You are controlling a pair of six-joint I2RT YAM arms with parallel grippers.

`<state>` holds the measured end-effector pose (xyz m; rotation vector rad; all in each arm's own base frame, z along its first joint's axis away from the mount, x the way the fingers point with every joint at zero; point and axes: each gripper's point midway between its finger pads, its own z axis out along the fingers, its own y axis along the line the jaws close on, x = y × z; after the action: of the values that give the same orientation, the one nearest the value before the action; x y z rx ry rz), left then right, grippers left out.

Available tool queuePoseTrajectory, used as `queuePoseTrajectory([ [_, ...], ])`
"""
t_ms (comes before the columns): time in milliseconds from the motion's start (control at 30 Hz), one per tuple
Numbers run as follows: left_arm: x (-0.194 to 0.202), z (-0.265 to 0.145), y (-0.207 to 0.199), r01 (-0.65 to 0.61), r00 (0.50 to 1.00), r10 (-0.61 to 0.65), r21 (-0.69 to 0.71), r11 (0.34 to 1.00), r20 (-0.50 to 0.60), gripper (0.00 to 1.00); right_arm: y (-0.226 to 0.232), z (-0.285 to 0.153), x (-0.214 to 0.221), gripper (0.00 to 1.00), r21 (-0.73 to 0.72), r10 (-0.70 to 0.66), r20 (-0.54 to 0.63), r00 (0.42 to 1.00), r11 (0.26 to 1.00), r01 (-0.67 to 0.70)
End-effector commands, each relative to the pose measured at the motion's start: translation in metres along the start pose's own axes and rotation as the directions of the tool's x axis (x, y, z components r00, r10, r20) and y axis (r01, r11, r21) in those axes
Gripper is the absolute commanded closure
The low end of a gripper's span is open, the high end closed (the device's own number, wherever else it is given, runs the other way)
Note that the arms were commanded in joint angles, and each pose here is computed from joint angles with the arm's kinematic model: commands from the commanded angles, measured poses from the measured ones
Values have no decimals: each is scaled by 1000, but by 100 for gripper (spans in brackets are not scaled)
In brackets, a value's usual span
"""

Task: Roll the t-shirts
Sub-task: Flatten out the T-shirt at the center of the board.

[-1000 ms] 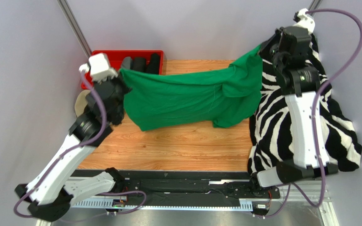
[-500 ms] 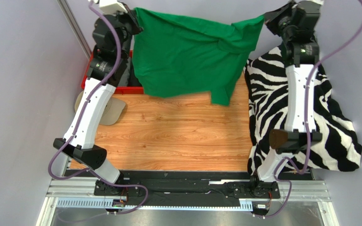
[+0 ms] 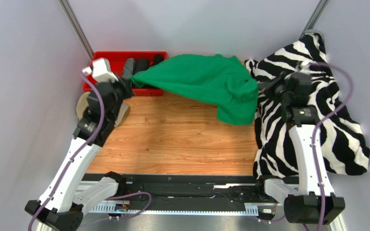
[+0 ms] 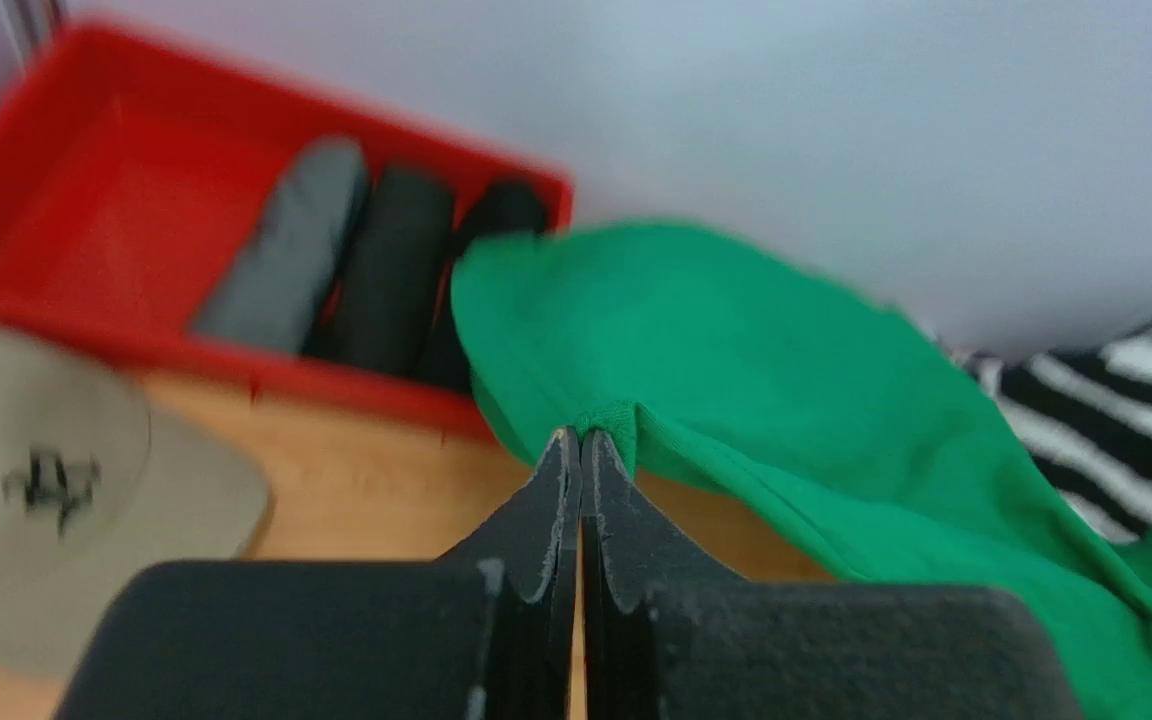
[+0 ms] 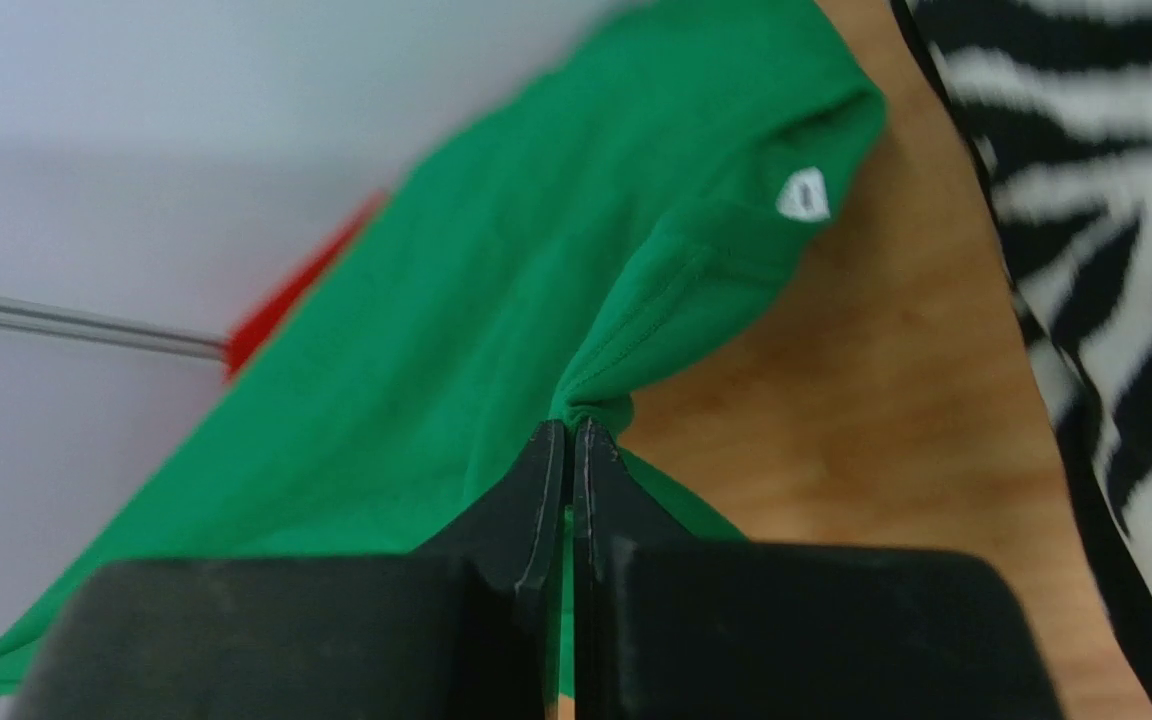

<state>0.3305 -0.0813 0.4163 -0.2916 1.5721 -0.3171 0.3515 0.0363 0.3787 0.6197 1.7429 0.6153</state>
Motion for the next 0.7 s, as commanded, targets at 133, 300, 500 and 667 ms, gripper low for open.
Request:
queuePoseTrajectory([
  [133,259,-53,92,140,845,-250,-255,957,-473,100,-171,8,187,65,354,89,-451,888,931,87],
  [300,318,-67,114,94,752,-309,-370,924,-582,100,-192,-5,219,51,398,101,-553,827,904,155],
  [500,324,-71,121,62,735,-319,-410,910,-598,100,-191,-47,247,42,417,67,-565,823,883,214],
  [667,319,-73,127,38,741,-329,-454,890,-585,100,-215,-66,264,41,494,84,-534,841,839,230],
])
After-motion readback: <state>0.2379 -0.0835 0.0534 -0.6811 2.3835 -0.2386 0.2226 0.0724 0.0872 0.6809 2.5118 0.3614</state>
